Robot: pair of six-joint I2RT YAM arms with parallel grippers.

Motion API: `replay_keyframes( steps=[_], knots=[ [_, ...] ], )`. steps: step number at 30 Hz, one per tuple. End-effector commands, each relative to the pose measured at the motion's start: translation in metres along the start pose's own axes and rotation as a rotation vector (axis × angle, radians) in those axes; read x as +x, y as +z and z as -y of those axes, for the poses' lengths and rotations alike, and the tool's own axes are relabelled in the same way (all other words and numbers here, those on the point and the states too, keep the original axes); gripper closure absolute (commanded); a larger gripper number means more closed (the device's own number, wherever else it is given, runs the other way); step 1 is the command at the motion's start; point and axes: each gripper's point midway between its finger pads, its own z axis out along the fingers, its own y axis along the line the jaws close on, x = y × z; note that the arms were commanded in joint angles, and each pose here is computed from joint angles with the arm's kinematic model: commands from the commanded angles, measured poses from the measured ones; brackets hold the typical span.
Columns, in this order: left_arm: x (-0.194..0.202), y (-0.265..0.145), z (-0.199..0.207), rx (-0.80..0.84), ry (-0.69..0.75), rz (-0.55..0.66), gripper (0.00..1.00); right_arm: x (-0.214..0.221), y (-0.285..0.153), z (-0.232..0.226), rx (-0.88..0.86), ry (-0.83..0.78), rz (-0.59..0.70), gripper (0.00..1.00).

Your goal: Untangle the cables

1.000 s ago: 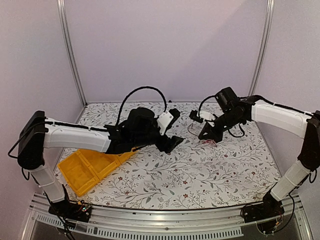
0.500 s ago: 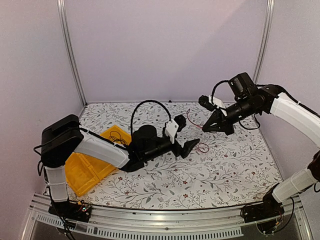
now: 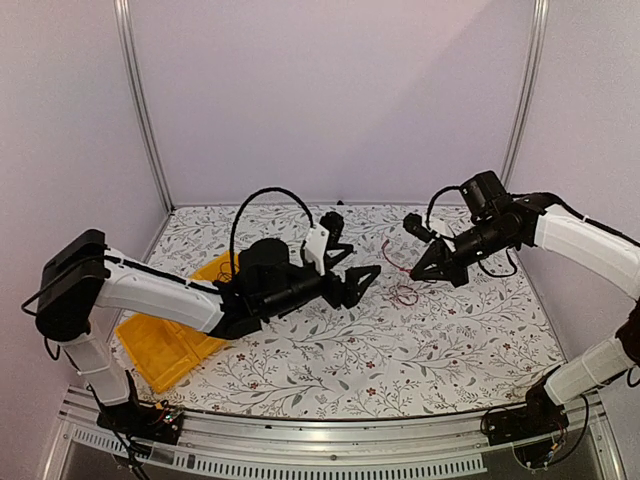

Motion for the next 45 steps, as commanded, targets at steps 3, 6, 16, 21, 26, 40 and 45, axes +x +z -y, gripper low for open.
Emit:
replay_keyframes(
  steps=[3, 6, 16, 21, 26, 40, 45],
  knots=[
    [0.012, -0.003, -0.008, -0.043, -0.315, -0.242, 0.19, 0.0, 0.019, 0.032, 0.106, -0.057, 0.04, 1.0],
    [0.031, 0.005, -0.023, -0.081, -0.548, -0.352, 0.24, -0.001, 0.024, 0.036, 0.108, -0.057, 0.048, 1.0],
    [0.037, 0.038, -0.01, 0.08, -0.728, -0.353, 0.31, 0.016, 0.045, 0.028, 0.129, -0.11, -0.013, 1.0],
    [0.046, 0.047, -0.021, 0.053, -0.794, -0.356, 0.39, 0.012, 0.045, 0.02, 0.11, -0.124, 0.006, 1.0],
    [0.045, 0.052, -0.027, 0.112, -0.821, -0.319, 0.62, 0.015, 0.049, 0.016, 0.093, -0.13, -0.003, 1.0],
    [0.05, 0.054, -0.043, 0.135, -0.808, -0.303, 1.0, 0.026, 0.055, 0.014, 0.096, -0.136, -0.027, 0.9],
    [0.035, 0.034, -0.068, 0.047, -0.699, -0.316, 1.0, 0.025, 0.053, 0.012, 0.088, -0.126, -0.011, 0.67]
  ],
)
